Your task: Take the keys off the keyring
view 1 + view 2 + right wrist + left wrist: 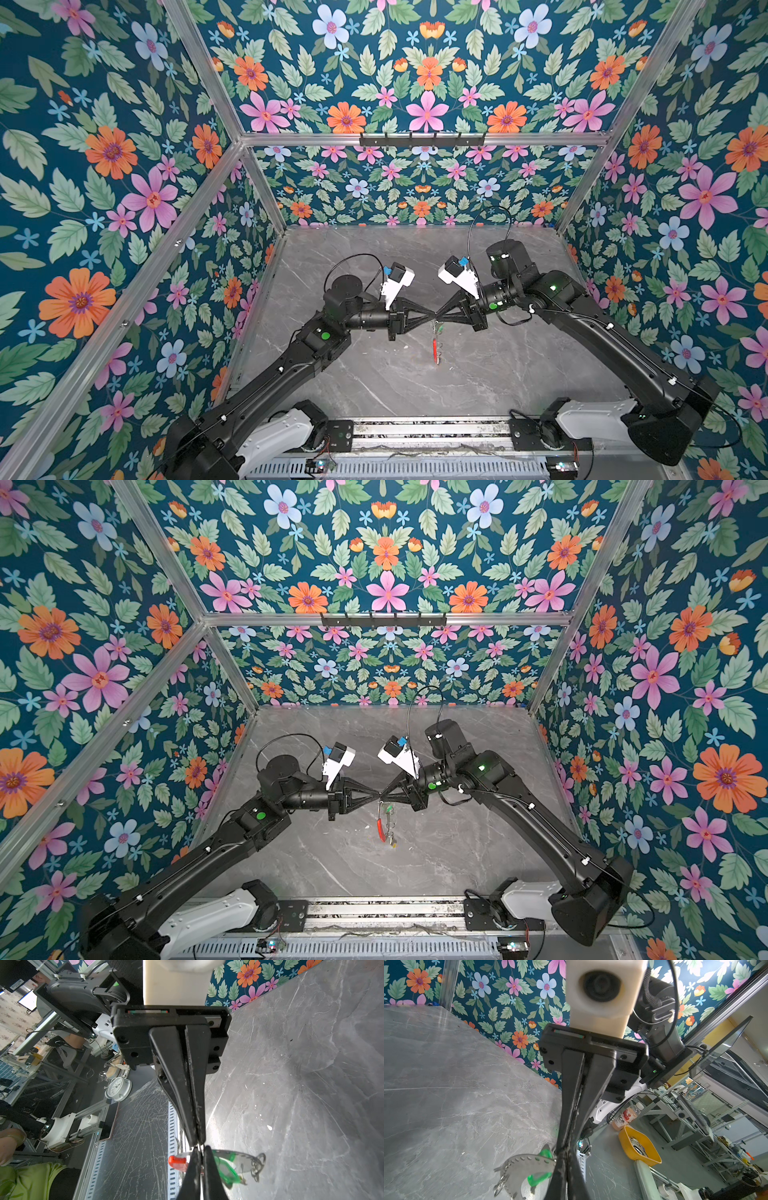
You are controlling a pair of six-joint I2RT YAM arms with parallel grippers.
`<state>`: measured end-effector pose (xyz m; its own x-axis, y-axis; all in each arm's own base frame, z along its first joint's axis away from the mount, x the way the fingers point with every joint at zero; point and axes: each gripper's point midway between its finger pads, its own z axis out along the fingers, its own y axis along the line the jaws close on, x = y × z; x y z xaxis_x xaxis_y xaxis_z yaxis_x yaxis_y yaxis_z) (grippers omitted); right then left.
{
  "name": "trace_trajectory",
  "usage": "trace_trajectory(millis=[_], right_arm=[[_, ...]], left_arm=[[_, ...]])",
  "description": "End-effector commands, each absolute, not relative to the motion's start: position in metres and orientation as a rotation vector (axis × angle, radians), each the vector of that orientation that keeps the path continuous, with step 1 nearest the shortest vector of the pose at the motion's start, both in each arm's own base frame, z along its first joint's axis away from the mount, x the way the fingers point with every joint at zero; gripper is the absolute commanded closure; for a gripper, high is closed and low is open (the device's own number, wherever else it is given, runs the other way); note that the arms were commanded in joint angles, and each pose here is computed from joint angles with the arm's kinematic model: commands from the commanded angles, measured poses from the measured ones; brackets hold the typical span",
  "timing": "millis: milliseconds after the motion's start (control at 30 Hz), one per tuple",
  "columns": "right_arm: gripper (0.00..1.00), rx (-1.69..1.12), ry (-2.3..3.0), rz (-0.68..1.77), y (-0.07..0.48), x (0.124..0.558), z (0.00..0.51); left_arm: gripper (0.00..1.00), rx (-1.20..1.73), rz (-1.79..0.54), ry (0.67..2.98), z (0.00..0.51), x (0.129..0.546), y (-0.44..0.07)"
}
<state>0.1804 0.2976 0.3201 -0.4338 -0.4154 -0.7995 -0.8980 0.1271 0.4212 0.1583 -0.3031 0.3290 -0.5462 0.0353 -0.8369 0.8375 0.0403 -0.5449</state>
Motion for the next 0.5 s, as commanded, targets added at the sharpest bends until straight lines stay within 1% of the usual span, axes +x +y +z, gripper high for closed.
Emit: trace_trajectory(millis=[0,33,100,233,300,467], right_arm=[[0.67,-1.202,1.852,1.244,0.301,0.190,0.336],[0.61,-1.182,1.837,1.231,0.300,0.192,0.339],[0.56,-1.146,1.815,1.206,0.297,0.193,0.344],[0.51,-1.052,1.769,1.130,0.289,0.202,0.348],[0.49,-1.049,1.735,1.144,0.288,0.197,0.345],[0.47,-1.059,1.665,1.201,0.288,0.186,0.334]], left_arm=[[1.00,0.873,-1.550,1.538,0.351,0.160,-0.301],[1.00,0.866,-1.551,1.521,0.353,0.160,-0.300],[1.00,0.852,-1.546,1.495,0.356,0.160,-0.298],[1.00,0.826,-1.549,1.428,0.363,0.158,-0.293],[1.00,0.819,-1.549,1.394,0.367,0.157,-0.291],[1.00,0.782,-1.566,1.300,0.378,0.152,-0.283]])
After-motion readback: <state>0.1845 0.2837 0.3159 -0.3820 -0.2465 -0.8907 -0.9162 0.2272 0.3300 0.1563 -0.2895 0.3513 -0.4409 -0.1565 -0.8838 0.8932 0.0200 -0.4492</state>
